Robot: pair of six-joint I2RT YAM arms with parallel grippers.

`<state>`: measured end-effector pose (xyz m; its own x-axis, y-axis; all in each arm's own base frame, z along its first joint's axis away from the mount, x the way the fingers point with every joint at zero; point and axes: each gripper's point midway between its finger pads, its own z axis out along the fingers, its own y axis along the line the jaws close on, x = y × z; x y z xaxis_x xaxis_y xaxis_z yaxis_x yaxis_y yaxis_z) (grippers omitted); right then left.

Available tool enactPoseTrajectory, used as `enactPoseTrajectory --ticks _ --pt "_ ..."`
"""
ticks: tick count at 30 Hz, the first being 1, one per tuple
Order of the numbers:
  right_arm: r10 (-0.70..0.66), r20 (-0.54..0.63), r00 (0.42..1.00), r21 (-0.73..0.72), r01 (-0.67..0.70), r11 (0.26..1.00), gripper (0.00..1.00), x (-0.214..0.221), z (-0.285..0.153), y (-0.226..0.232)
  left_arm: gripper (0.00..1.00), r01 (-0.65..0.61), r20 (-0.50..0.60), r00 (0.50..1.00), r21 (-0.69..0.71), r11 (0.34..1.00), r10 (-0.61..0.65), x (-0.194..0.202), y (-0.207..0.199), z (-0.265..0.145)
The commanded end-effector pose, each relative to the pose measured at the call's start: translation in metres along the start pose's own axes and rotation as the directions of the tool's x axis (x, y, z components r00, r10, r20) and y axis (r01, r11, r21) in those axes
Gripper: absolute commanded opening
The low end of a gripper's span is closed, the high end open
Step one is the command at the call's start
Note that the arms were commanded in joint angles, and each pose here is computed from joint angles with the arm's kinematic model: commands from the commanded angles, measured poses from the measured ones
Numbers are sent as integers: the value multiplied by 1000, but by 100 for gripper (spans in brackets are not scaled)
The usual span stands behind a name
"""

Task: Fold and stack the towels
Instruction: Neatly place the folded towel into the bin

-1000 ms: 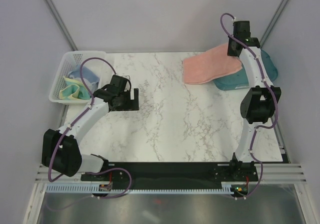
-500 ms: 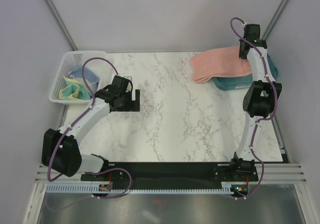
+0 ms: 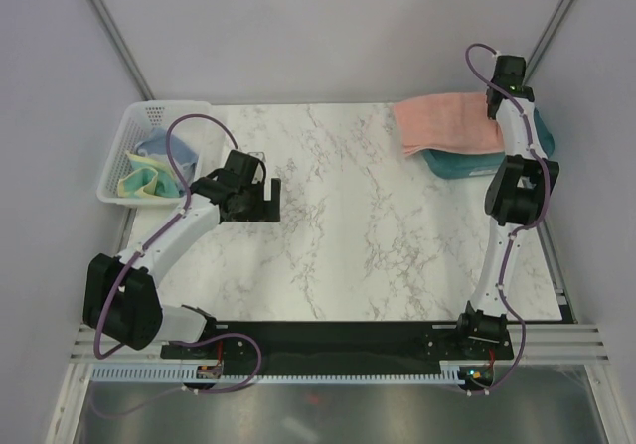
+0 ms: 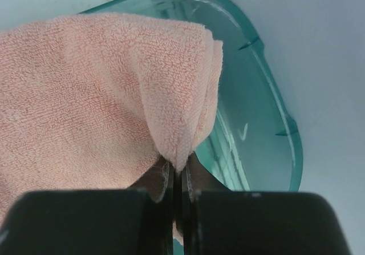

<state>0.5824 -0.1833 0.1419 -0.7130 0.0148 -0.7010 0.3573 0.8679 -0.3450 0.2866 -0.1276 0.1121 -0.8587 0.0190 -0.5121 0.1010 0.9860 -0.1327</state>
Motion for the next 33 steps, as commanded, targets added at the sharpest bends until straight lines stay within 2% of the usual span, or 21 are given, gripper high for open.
enactPoseTrajectory --ticks 1,6,15,28,29,30,33 --pt "73 123 990 102 -86 991 0 -34 2 -41 100 -44 11 999 21 999 44 -4 -4 2" --pt "87 147 985 113 -104 988 0 -37 12 -51 100 -45 9 999 23 999 45 -5 -5 2" --pt "26 140 990 128 -44 991 0 -27 41 -52 100 -45 -8 999 42 998 46 -5 -10 6" --pt "30 220 975 155 -65 986 0 -52 41 -66 100 -49 -26 998 67 997 51 1 -14 7" --pt "35 224 974 165 -73 984 2 -53 41 -67 100 -49 -28 998 68 996 51 1 -14 8" --pt "44 224 974 176 -84 981 18 -52 41 -69 100 -49 -26 998 67 997 51 0 -14 8" --pt "62 225 972 184 -104 977 44 -53 33 -73 100 -52 -24 998 73 996 54 -1 -16 7"
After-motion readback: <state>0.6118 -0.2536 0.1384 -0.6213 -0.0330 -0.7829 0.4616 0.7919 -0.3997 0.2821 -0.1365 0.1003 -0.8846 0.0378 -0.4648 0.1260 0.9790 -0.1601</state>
